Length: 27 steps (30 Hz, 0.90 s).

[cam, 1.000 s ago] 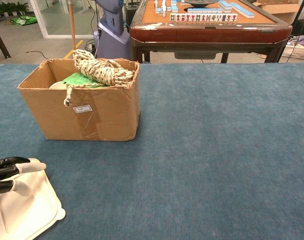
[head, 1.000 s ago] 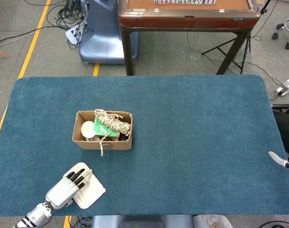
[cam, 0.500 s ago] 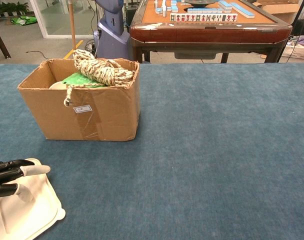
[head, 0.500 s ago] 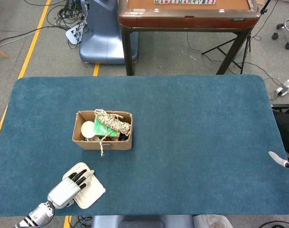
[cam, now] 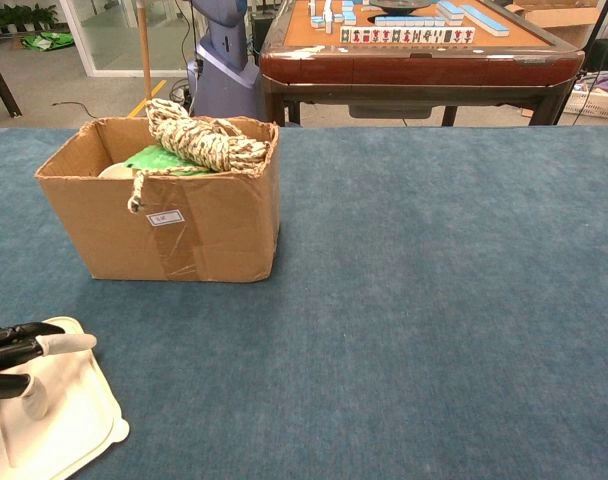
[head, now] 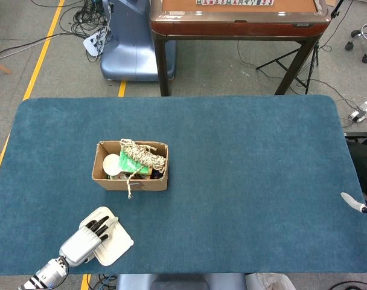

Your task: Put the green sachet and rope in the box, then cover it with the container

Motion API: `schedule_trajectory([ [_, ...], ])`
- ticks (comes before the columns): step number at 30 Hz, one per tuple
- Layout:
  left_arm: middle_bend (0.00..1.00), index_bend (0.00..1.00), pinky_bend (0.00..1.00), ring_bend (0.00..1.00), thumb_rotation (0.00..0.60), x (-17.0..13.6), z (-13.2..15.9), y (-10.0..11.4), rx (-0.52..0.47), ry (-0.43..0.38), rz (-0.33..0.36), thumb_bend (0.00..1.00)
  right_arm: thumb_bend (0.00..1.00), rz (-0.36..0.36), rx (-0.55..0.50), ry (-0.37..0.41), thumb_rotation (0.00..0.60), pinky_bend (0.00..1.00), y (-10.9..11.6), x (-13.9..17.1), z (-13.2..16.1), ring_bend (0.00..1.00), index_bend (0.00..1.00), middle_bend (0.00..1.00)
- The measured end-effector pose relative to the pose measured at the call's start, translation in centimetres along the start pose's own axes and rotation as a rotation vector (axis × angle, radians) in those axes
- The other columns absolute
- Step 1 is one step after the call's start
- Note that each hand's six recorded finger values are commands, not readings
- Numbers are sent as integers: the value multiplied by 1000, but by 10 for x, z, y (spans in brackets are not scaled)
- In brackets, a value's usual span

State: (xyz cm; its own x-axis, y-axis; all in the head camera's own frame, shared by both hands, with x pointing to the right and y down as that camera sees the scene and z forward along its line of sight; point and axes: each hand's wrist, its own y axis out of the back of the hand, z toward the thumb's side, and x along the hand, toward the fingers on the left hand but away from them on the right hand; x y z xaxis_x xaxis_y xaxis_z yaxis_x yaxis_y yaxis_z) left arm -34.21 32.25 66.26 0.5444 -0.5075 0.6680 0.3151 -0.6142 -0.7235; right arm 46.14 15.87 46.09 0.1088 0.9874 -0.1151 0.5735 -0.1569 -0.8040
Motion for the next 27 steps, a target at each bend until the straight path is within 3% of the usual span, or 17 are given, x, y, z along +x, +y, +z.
schedule_trajectory([
  [27,0,477,224,0,600,-12,-3,2,-85,31,-13,468,0,0,-1,-1,600,39,-1,-1,0,0,140,130],
])
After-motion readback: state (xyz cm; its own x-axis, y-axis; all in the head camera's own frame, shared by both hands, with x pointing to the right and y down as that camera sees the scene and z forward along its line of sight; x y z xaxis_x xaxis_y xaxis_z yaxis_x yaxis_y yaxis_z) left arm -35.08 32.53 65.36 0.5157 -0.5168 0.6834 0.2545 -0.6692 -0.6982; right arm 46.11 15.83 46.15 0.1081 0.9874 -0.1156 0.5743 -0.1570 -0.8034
